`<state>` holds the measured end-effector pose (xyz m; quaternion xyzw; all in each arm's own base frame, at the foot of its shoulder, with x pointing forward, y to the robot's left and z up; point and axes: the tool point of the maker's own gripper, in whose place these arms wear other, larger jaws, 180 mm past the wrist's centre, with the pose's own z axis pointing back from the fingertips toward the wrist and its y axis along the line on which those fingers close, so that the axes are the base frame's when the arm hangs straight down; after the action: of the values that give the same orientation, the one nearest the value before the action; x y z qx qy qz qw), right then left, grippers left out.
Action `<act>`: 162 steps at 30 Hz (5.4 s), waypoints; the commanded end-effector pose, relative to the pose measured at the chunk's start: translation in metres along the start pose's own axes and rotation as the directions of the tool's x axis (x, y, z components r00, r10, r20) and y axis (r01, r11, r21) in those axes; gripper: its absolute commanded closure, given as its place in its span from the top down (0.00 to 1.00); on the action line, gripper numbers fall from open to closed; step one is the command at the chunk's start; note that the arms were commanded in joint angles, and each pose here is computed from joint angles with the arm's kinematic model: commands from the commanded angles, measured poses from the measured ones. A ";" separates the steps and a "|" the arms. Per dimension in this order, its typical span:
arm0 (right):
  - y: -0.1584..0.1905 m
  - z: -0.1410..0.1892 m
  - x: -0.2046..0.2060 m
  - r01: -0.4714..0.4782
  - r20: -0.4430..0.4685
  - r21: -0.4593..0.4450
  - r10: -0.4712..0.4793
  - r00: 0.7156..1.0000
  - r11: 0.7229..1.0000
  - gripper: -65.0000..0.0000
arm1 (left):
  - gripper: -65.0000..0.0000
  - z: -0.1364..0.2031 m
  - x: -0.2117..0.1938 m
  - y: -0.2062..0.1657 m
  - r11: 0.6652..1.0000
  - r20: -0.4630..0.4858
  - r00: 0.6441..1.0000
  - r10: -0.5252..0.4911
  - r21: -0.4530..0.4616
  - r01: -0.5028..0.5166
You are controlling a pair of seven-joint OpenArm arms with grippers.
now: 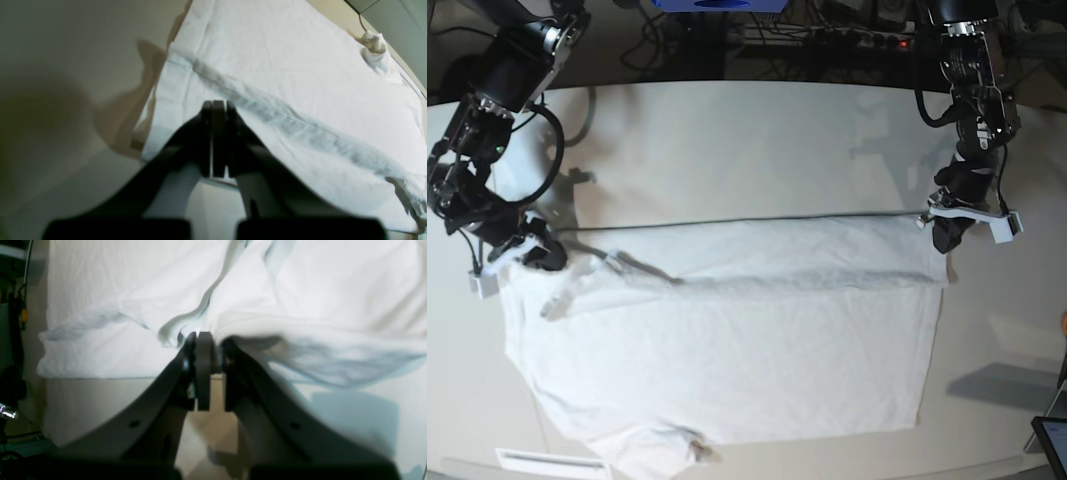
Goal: Fold the T-shirt properly
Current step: 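Reach the right gripper to the sleeve and grasp it, then drag the sleeve inward over the shirt body with the right gripper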
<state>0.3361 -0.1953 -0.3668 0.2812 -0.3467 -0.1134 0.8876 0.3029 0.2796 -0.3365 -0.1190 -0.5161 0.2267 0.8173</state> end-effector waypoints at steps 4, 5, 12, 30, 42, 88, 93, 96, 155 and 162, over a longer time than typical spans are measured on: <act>0.005 0.007 0.037 -0.038 0.093 0.010 0.037 0.995 0.999 0.00 | 0.00 0.001 0.016 -0.004 1.000 0.045 0.999 -0.017 -0.019 0.018; 0.002 0.007 0.039 -0.036 0.089 0.007 0.035 0.995 0.999 0.00 | 0.00 0.001 0.016 -0.004 1.000 0.045 0.999 -0.017 -0.019 0.018; -0.023 -0.004 0.033 0.054 0.084 0.000 -0.054 0.995 0.999 0.02 | 0.00 0.001 0.016 -0.004 1.000 0.045 0.999 -0.017 -0.019 0.018; -0.045 0.007 0.061 0.166 0.277 -0.030 -0.152 0.949 0.986 0.49 | 0.00 0.001 0.017 -0.005 1.000 0.048 0.999 -0.016 -0.019 0.017; -0.072 0.003 0.058 0.352 0.318 -0.071 -0.313 0.895 0.933 0.51 | 0.00 0.001 0.016 -0.004 1.000 0.046 0.999 -0.016 -0.019 0.017; 0.065 -0.023 0.006 0.224 0.098 0.102 -0.234 0.967 0.969 0.51 | 0.00 0.001 0.018 -0.005 1.000 0.050 0.999 -0.017 -0.021 0.019; 0.062 -0.035 0.000 0.257 0.063 0.100 -0.264 0.963 0.961 0.51 | 0.00 0.001 0.017 -0.005 1.000 0.047 0.999 -0.017 -0.020 0.018; 0.060 -0.038 0.002 0.265 0.077 0.102 -0.273 0.959 0.959 0.51 | 0.00 0.001 0.017 -0.005 1.000 0.047 0.999 -0.017 -0.020 0.018; 0.151 -0.130 0.028 -0.099 -0.034 0.186 0.107 0.994 0.977 0.00 | 0.00 0.006 0.009 0.002 1.000 0.024 0.999 -0.028 -0.005 0.028; 0.152 -0.131 0.028 -0.105 -0.029 0.185 0.113 0.993 0.977 0.02 | 0.00 0.006 0.009 0.002 1.000 0.024 0.999 -0.028 -0.005 0.028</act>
<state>0.4312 -0.0295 -0.3658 0.3344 -0.3229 -0.0329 0.8848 0.2948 0.2814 -0.3425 -0.1141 -0.5072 0.2242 0.8243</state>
